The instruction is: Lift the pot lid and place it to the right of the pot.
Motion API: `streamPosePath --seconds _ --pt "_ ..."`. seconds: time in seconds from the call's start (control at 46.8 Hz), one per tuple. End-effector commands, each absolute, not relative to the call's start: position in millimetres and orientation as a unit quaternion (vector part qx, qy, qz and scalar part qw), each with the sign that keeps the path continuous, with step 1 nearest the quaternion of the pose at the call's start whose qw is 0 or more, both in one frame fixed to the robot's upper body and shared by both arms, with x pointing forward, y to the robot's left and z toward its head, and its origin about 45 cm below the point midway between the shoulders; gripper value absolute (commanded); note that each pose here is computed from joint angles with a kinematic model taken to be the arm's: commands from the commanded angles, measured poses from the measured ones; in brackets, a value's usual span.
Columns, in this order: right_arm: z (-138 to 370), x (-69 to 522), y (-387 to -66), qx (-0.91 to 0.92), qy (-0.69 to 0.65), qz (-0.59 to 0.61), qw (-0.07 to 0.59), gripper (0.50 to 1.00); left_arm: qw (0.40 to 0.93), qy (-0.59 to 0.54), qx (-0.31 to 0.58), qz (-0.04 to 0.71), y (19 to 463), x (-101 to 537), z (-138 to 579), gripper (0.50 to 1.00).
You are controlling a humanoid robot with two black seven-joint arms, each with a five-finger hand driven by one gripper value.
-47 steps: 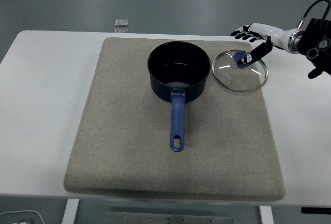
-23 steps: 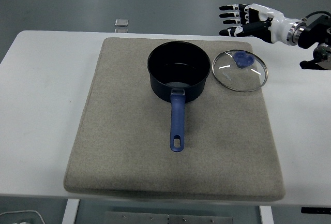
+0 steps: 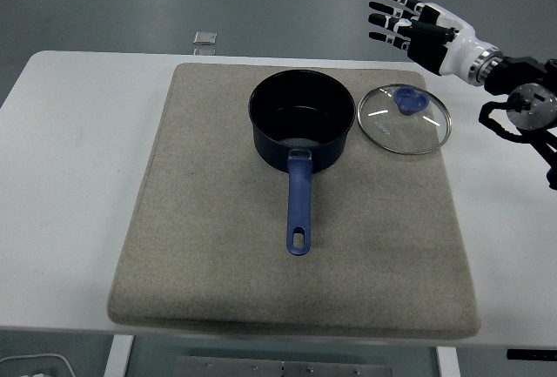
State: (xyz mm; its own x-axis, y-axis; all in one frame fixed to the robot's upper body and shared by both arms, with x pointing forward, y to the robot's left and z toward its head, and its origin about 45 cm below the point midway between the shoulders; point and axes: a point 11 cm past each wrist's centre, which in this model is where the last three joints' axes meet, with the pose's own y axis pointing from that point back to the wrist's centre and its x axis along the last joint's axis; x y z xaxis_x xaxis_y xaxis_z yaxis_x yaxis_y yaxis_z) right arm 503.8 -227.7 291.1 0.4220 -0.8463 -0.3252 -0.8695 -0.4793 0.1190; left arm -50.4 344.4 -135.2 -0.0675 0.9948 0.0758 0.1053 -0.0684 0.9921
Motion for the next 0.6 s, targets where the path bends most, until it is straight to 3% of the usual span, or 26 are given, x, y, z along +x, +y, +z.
streamPosePath --seconds 0.0,0.577 --pt "289.4 502.5 -226.2 -0.843 0.504 0.181 0.041 0.897 0.437 0.524 0.525 0.509 344.5 -50.4 -135.2 1.000" --pt "282.6 501.1 -225.9 -0.837 0.512 0.186 0.045 0.895 0.437 0.524 0.525 0.509 344.5 -50.4 -135.2 1.000"
